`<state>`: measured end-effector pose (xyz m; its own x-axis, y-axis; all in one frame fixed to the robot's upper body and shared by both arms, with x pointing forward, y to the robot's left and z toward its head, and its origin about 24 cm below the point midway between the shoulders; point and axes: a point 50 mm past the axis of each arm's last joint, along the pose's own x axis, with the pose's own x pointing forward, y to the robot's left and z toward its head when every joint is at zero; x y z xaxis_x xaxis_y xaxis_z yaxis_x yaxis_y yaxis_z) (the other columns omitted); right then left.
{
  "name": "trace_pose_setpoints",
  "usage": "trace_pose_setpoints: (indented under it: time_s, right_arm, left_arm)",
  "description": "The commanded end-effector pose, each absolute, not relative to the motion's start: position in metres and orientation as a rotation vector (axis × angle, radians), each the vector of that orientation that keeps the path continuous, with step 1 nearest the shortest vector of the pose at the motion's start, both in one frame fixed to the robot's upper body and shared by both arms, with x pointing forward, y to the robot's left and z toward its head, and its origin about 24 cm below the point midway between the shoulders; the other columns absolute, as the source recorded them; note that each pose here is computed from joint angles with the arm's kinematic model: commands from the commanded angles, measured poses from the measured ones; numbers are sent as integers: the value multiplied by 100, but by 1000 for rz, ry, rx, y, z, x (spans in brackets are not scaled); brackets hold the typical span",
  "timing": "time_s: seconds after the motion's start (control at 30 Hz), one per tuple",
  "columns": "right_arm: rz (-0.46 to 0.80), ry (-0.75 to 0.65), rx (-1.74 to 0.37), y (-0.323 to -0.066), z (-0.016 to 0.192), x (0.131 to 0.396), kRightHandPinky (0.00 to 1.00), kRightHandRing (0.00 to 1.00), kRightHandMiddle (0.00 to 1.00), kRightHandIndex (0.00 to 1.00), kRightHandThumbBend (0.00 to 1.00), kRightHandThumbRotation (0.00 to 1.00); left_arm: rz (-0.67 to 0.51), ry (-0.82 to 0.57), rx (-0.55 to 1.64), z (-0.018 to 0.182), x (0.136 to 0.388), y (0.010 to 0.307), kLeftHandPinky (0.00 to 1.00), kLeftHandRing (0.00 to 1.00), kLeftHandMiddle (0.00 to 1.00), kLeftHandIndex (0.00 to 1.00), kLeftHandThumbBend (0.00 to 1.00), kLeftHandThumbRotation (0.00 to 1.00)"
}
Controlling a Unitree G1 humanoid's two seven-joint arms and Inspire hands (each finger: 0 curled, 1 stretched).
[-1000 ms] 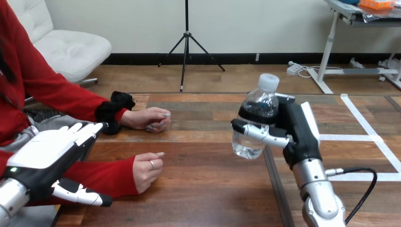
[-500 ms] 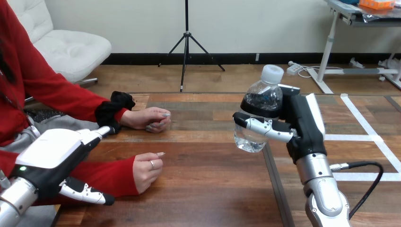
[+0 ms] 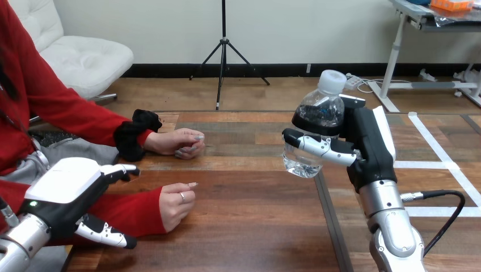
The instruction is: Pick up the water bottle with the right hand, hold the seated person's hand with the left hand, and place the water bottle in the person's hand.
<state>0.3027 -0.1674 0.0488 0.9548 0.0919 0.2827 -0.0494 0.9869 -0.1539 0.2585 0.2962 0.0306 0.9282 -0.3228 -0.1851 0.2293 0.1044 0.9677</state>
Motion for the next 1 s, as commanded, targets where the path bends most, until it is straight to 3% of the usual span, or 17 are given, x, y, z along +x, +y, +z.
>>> trace_pose_setpoints:
  time_s: [0.0,0.97]
  right_arm:
    - [66,-418,-126,-165,81,309,11,15,21,23,69,0]
    - [93,-466,-93,-156,105,304,8,12,18,21,64,0]
  left_arm:
    - [-341,-171,1386,45,276,289,65,71,75,79,100,35]
    - [-336,-135,1322,33,281,283,60,62,65,68,98,33]
